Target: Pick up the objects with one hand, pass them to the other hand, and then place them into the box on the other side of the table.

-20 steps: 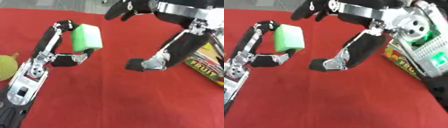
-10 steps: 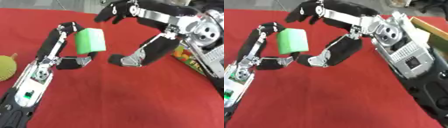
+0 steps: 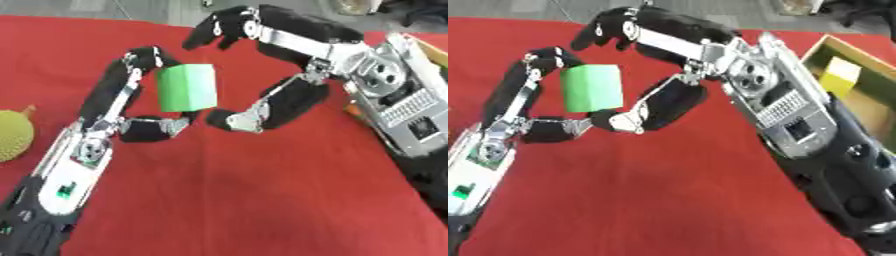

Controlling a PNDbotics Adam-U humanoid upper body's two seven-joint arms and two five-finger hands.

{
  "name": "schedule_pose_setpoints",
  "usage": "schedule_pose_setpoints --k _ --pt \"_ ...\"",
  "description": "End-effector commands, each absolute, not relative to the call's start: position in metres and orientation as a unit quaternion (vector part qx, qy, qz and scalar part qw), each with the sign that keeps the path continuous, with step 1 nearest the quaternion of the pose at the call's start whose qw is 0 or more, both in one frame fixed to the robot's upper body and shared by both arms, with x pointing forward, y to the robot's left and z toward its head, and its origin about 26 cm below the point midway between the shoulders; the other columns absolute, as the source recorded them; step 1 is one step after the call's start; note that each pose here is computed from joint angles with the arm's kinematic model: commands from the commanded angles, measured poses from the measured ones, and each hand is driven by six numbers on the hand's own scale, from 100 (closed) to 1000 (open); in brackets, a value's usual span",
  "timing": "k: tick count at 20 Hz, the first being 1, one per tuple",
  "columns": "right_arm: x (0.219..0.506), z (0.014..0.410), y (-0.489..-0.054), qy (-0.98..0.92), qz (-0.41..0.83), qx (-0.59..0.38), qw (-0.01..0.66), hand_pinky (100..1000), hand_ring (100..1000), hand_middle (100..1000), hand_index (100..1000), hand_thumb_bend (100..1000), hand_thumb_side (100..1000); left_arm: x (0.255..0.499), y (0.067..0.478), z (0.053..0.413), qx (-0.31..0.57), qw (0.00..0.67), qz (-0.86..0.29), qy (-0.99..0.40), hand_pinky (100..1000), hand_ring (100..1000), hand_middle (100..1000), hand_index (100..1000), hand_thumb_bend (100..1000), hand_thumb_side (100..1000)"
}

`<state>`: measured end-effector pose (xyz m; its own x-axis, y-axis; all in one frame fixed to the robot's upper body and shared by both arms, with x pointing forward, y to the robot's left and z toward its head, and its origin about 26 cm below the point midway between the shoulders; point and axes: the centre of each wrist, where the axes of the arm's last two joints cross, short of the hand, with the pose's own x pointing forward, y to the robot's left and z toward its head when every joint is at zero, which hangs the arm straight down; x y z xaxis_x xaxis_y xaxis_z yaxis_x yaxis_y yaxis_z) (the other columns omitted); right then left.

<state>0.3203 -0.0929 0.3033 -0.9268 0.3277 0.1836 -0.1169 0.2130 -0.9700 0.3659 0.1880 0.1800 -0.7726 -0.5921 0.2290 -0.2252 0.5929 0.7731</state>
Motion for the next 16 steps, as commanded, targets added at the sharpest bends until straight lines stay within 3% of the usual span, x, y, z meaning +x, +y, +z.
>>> schedule_pose_setpoints --k 1,16 --pt "0.321 0.305 -0.091 -0.764 0.618 -0.085 0.167 837 878 835 860 394 256 0.364 0.185 0.191 0.235 0.215 -0.383 -0.867 750 682 591 603 100 182" --pt "0.325 0.29 -0.086 -0.764 0.614 -0.114 0.16 829 857 803 841 447 259 0.362 0.176 0.198 0.227 0.243 -0.347 -0.877 711 635 544 593 100 251"
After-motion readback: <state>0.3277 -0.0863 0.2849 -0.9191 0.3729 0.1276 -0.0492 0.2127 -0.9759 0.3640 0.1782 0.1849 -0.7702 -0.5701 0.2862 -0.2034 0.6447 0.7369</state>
